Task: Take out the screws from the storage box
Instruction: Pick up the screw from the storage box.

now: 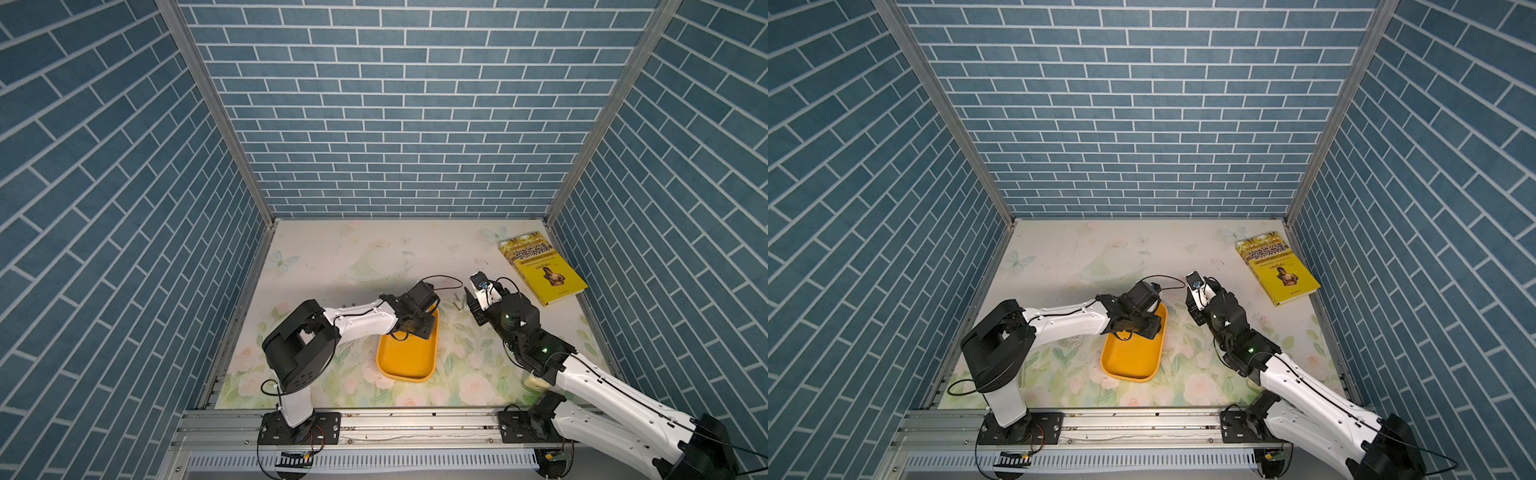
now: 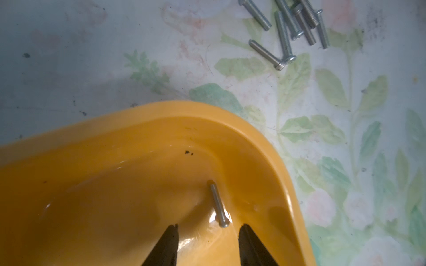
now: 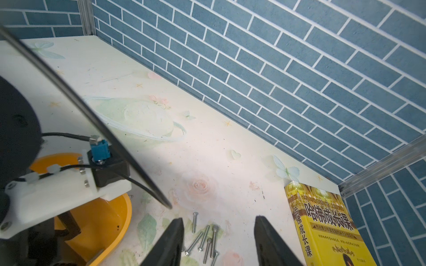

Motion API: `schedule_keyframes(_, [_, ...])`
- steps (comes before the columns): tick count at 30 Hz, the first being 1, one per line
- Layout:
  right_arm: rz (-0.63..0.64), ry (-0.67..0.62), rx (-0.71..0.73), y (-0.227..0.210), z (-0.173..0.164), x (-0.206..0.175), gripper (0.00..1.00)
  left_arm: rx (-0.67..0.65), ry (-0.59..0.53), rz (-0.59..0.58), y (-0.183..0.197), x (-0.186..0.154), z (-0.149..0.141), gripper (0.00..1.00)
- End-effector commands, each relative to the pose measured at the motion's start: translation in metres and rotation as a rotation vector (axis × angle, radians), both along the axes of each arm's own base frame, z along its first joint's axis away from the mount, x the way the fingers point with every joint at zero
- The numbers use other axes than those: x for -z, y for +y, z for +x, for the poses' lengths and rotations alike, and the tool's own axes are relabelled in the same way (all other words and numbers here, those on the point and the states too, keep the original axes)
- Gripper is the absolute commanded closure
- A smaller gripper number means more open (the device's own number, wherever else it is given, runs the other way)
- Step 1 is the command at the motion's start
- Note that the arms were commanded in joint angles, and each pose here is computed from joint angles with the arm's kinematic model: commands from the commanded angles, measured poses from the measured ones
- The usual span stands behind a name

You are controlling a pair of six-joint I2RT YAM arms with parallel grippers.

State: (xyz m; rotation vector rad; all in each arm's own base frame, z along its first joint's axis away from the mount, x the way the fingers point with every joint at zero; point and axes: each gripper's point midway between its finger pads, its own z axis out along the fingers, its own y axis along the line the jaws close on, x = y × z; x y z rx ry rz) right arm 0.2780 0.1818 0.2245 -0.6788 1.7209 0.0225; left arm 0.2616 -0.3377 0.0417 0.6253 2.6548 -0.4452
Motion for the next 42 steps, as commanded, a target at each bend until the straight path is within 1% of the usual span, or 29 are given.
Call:
schedule_keyframes(1, [0.058,-0.003,-0.002,0.003,0.002,-0.012,0.46,0.009,-0.002,0.081,0.006,0.010,0.000,0.54])
schedule_keyframes(7, [0.064,-0.001,-0.016,0.005,0.000,-0.014,0.45,0.044,0.003,0.097,-0.002,0.018,-0.004,0.55])
schedule_keyframes(14, [0.066,0.005,-0.025,0.007,0.000,-0.013,0.44,0.041,0.012,0.121,-0.002,0.026,-0.004,0.55])
schedule_keyframes(22, [0.060,0.020,-0.037,0.010,0.000,-0.009,0.44,0.046,0.033,0.248,0.010,0.047,-0.011,0.58])
schedule_keyframes(26, [0.050,0.030,-0.041,0.012,0.001,-0.006,0.43,0.052,0.061,0.312,0.017,0.059,-0.019,0.63])
schedule_keyframes(29, [0.044,0.036,-0.041,0.013,0.003,-0.004,0.43,0.054,0.081,0.345,0.023,0.065,-0.025,0.63])
schedule_keyframes(32, [0.040,0.040,-0.048,0.016,0.003,-0.003,0.42,0.056,0.097,0.368,0.026,0.064,-0.031,0.61])
schedule_keyframes(36, [0.033,0.048,-0.053,0.018,0.005,0.000,0.42,0.052,0.109,0.383,0.029,0.057,-0.036,0.60])
schedule_keyframes(42, [0.038,0.049,-0.065,0.020,0.004,0.000,0.41,0.058,0.131,0.323,0.021,0.040,-0.046,0.57])
